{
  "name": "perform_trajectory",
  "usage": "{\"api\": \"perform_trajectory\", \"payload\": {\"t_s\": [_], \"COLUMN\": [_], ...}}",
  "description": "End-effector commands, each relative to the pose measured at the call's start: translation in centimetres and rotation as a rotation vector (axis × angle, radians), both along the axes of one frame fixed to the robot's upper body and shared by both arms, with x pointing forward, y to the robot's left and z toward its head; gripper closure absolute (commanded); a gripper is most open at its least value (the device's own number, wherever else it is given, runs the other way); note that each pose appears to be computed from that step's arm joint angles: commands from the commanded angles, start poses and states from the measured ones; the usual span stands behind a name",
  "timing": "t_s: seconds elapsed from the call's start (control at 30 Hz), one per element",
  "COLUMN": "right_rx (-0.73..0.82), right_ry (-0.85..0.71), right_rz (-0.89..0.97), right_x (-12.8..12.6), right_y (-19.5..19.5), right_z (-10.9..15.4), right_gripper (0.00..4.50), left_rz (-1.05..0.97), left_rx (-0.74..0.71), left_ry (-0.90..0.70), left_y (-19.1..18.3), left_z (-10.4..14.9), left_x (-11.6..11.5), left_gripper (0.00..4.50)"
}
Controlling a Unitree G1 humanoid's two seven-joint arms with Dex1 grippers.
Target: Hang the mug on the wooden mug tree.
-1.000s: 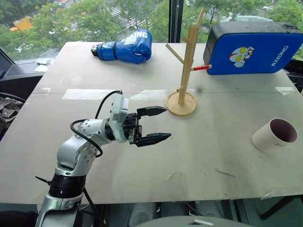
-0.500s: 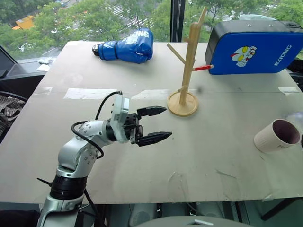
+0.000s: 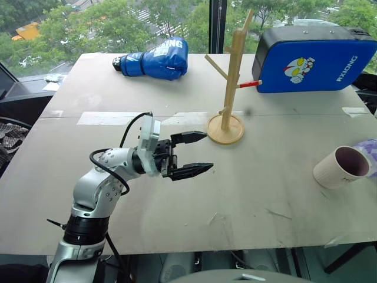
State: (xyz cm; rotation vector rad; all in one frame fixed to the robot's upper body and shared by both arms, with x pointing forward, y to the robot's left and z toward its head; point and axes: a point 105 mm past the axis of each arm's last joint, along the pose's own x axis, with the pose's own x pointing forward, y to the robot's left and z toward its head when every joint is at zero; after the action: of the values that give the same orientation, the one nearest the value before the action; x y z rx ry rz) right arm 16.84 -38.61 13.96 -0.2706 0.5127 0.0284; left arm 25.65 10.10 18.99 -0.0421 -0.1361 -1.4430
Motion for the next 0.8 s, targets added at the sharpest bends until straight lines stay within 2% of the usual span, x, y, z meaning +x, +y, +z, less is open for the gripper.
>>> {"api": "perform_trajectory", "payload": {"t_s": [0.03,0.37,0.77,0.8], "right_rx": [0.038,0.113,0.132,0.136], "right_ry": [-0.081,-0.166,-0.215,-0.223], "right_rz": [0.001,0.015,0.028,0.025], "right_x": [1.1,4.8,7.5,8.0], "right_y": [0.6,1.3,1.6,1.6], "right_z": [0.0,-1.6,-2.8,-3.0], "right_gripper": [2.44,2.44,2.44,2.68], "left_rz": [-0.015,0.003,0.029,0.030], "left_rx": [-0.011,-0.015,-0.019,-0.018], "left_ry": [-0.023,-0.018,-0.015,-0.017], "left_y": [0.2,0.6,0.9,0.9], "left_z": [0.7,0.5,0.3,0.3], "left_x": [-0.1,-0.7,-1.1,-1.1], "left_gripper": [0.00,0.00,0.00,0.00]}}
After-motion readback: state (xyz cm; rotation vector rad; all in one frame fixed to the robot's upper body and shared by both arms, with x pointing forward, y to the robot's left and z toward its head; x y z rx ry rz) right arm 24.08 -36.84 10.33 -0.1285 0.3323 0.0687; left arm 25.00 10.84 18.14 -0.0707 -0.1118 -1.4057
